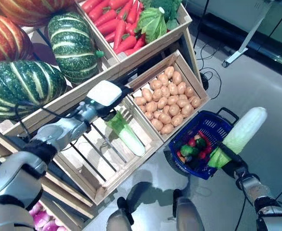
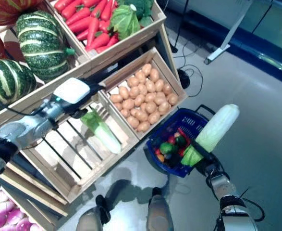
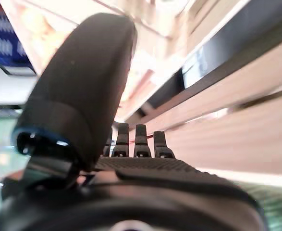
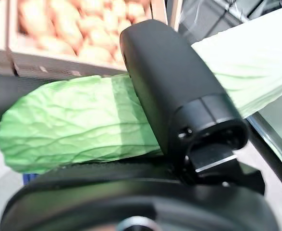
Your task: Put vegetables into the basket
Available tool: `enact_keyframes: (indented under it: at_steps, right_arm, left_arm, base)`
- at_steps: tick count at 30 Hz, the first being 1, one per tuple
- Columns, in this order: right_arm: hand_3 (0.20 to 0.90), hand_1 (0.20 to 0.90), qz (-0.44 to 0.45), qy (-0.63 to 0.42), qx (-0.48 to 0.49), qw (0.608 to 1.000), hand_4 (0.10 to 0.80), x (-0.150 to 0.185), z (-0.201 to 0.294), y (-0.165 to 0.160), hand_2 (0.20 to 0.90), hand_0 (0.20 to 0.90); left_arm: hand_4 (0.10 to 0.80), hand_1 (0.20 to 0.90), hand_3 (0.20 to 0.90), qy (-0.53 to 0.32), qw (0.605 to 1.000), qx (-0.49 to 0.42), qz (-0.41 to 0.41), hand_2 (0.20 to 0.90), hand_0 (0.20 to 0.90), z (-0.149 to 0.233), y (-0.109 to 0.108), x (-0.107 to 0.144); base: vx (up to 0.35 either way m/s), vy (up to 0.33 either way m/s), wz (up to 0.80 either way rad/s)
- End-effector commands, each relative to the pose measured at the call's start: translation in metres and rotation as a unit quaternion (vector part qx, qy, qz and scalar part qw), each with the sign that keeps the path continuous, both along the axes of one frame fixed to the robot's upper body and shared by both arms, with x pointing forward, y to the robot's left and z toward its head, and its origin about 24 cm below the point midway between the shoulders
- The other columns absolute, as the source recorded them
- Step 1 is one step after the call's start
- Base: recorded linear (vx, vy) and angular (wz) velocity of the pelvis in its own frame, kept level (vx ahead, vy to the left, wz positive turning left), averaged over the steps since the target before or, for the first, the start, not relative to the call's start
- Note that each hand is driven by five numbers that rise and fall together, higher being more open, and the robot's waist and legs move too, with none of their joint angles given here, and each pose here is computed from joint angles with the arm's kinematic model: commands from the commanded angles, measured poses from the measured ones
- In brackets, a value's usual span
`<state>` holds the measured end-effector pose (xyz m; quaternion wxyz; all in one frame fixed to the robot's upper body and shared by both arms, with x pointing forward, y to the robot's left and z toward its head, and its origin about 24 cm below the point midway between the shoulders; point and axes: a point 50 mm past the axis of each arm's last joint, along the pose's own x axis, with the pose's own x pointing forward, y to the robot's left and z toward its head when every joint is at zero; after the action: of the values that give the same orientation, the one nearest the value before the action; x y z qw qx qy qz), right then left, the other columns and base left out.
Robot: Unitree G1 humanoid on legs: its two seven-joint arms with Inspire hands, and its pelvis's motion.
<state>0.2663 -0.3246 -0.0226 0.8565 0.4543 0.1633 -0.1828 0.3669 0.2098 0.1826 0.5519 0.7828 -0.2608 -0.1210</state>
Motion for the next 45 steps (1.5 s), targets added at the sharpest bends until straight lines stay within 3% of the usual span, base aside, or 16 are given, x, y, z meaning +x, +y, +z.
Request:
enact_keyframes:
  at_steps: [1, 7, 13, 28, 35, 43, 45]
  right_arm:
    - [0.3, 0.3, -0.079, -0.109, -0.033, 0.99, 0.4, 0.023, 0.063, -0.044, 0.3, 0.3]
    - [0.3, 0.3, -0.113, -0.098, -0.039, 0.988, 0.4, 0.027, 0.083, -0.062, 0.3, 0.3]
    - [0.3, 0.3, -0.148, -0.087, -0.033, 0.985, 0.4, 0.017, 0.082, -0.074, 0.3, 0.3]
    - [0.3, 0.3, -0.141, -0.12, -0.037, 0.982, 0.4, 0.035, 0.121, -0.078, 0.3, 0.3]
    - [0.3, 0.3, -0.051, -0.099, -0.071, 0.991, 0.4, 0.055, 0.131, -0.058, 0.3, 0.3]
    - [0.3, 0.3, 0.015, -0.082, -0.081, 0.993, 0.4, 0.064, 0.123, -0.039, 0.3, 0.3]
    - [0.747, 0.747, 0.021, -0.068, -0.088, 0.994, 0.698, 0.064, 0.121, -0.038, 0.747, 0.747]
  left_arm:
    - [0.8, 0.9, 0.9, -0.103, 0.994, 0.002, -0.025, 0.9, 0.9, 0.062, -0.012, 0.005]
    - [0.8, 0.9, 0.9, -0.156, 0.979, 0.073, -0.109, 0.9, 0.9, 0.086, -0.05, 0.001]
    - [0.8, 0.9, 0.9, -0.205, 0.961, 0.102, -0.158, 0.9, 0.9, 0.098, -0.065, -0.009]
    - [0.8, 0.9, 0.9, -0.19, 0.969, 0.149, -0.059, 0.9, 0.9, 0.107, -0.044, 0.001]
    - [0.8, 0.9, 0.9, -0.188, 0.971, 0.149, -0.021, 0.9, 0.9, 0.113, -0.035, 0.008]
    - [0.8, 0.9, 0.9, -0.185, 0.969, 0.161, -0.019, 0.9, 0.9, 0.12, -0.042, 0.007]
    - [0.8, 0.9, 0.9, -0.181, 0.969, 0.167, -0.021, 0.9, 0.9, 0.12, -0.044, 0.007]
  base:
    - [-0.146, -0.035, 0.17]
    - [-0.055, -0.023, 0.07]
    - [-0.008, -0.011, 0.14]
    - [-0.016, -0.017, 0.02]
    - [-0.021, -0.054, -0.04]
    - [-0.007, -0.057, 0.03]
    - [-0.013, -0.049, 0.04]
